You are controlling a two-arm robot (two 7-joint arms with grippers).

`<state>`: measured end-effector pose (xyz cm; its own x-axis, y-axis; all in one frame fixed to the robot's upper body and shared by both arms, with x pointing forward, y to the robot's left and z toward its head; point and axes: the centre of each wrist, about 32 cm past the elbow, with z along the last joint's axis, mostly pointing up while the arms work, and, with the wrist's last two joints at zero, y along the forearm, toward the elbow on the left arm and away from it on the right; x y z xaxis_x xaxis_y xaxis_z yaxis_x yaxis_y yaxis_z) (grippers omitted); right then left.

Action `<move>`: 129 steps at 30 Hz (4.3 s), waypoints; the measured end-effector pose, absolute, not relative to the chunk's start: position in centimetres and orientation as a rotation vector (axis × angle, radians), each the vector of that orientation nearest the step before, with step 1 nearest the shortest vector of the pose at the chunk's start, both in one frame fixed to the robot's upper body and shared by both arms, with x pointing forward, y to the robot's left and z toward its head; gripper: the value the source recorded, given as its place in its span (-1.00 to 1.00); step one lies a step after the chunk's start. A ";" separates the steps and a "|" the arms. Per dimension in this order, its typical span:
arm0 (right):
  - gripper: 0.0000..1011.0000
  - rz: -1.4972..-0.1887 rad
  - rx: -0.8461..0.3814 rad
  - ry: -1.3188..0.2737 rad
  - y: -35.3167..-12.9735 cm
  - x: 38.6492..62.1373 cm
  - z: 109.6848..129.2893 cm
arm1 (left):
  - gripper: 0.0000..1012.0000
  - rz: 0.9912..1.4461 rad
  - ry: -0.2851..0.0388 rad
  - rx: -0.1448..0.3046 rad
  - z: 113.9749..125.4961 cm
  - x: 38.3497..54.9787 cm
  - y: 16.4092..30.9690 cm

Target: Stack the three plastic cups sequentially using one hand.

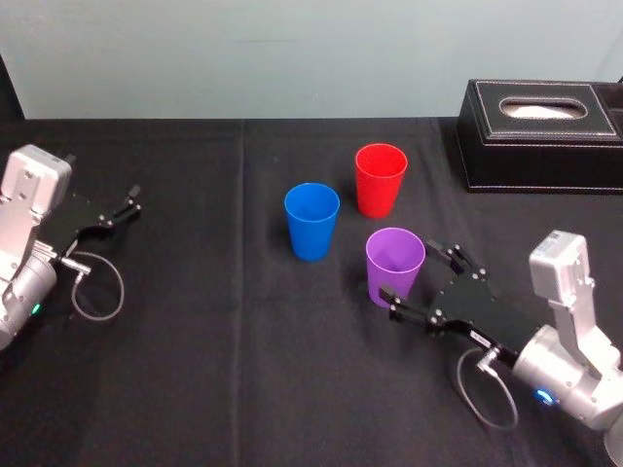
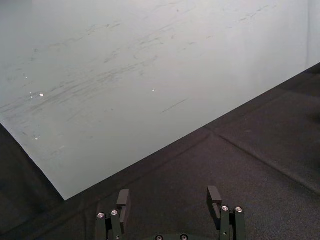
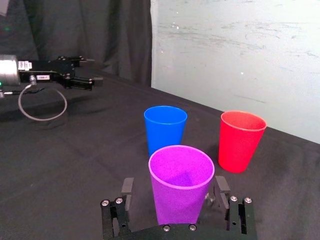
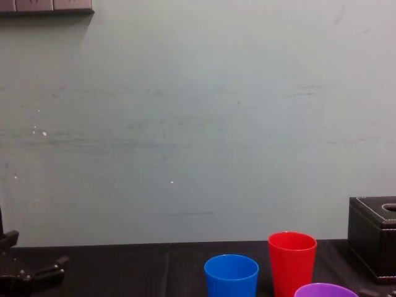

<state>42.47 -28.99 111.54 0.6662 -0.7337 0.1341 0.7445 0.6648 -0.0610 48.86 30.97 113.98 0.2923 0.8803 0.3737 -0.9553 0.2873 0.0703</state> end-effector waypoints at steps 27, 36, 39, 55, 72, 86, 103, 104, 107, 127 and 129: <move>0.98 -0.881 -0.094 -0.091 -26.6 44.4 110.7 | 0.98 1.248 -0.285 0.304 114.0 48.9 31.0; 0.93 -0.881 -0.095 -0.090 -26.6 44.4 110.7 | 0.99 1.248 -0.285 0.304 114.0 48.9 31.0; 0.81 -0.881 -0.094 -0.090 -26.6 44.4 110.7 | 0.99 1.248 -0.285 0.304 114.0 48.9 31.0; 0.46 -0.895 -0.094 -0.091 -26.9 44.8 111.4 | 0.99 1.248 -0.285 0.305 114.0 48.9 31.0; 0.43 -0.903 -0.024 -0.113 -26.6 48.3 118.2 | 0.99 1.248 -0.285 0.304 114.0 48.9 31.0; 0.43 -0.945 -0.021 -0.097 -25.4 52.5 121.6 | 0.99 1.248 -0.285 0.304 114.0 48.9 31.0; 0.43 -0.983 -0.052 -0.047 -24.8 56.0 121.3 | 0.99 1.248 -0.285 0.304 114.0 48.9 31.0; 0.43 -0.984 -0.053 -0.047 -24.8 56.0 121.3 | 0.99 1.248 -0.285 0.304 114.0 48.9 31.0; 0.43 -0.987 -0.059 -0.043 -24.8 56.3 121.0 | 0.99 1.248 -0.285 0.305 114.0 48.9 31.0; 0.43 -0.983 -0.080 -0.035 -24.3 57.3 119.6 | 0.99 1.248 -0.285 0.304 114.0 48.9 31.0; 0.43 -0.983 -0.079 -0.037 -24.3 57.3 119.5 | 0.99 1.248 -0.285 0.304 114.0 48.9 31.0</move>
